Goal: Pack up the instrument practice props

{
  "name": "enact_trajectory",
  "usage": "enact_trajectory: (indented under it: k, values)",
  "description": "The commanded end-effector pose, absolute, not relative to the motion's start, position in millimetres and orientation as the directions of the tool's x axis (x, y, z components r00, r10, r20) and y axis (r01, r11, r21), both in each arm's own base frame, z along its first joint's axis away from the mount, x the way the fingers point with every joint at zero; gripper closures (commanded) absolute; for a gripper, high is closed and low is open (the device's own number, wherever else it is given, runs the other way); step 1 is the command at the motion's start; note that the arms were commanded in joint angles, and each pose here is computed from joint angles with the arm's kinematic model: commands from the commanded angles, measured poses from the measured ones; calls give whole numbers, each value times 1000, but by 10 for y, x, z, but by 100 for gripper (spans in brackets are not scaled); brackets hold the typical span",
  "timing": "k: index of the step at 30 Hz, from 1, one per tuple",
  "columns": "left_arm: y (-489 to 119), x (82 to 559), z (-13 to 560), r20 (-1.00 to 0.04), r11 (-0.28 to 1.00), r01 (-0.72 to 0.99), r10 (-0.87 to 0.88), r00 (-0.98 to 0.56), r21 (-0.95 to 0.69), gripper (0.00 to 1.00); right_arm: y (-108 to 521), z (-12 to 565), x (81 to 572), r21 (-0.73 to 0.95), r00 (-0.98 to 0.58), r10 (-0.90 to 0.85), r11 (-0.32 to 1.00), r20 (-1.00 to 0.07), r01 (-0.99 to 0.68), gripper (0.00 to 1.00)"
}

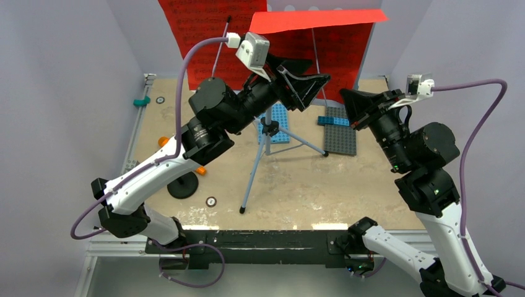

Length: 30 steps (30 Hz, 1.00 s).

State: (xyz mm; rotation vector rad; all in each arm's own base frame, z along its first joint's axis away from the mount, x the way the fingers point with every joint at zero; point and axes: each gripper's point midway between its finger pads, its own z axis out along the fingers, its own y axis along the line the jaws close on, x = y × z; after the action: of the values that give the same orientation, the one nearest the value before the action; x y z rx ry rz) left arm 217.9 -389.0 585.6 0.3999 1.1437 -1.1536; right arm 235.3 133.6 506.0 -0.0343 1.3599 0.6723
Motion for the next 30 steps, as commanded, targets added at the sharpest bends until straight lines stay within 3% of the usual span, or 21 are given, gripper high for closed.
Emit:
enact_trajectory:
  k: [1, 4, 11, 18, 30]
  values:
    - [-3843, 2180, 6066, -836, 396, 876, -549, -14, -275, 39, 1294, 5304, 2264, 328, 122, 436, 807, -891, -492, 93]
    - [-3851, 2197, 6084, -831, 396, 876, -556, -9, -275, 48, 1287, 5290, 2268, 323, 123, 430, 811, -894, -488, 99]
    - [-3888, 2225, 6102, -828, 397, 877, -561, 0, -270, 57, 1302, 5270, 2270, 318, 117, 423, 811, -899, -491, 100]
    - [-3849, 2213, 6195, -810, 393, 880, -586, 16, -267, 60, 1308, 5239, 2271, 317, 109, 418, 812, -902, -491, 100]
    - [-3920, 2266, 6160, -813, 397, 877, -582, 14, -270, 74, 1319, 5208, 2263, 323, 98, 421, 807, -902, -495, 100]
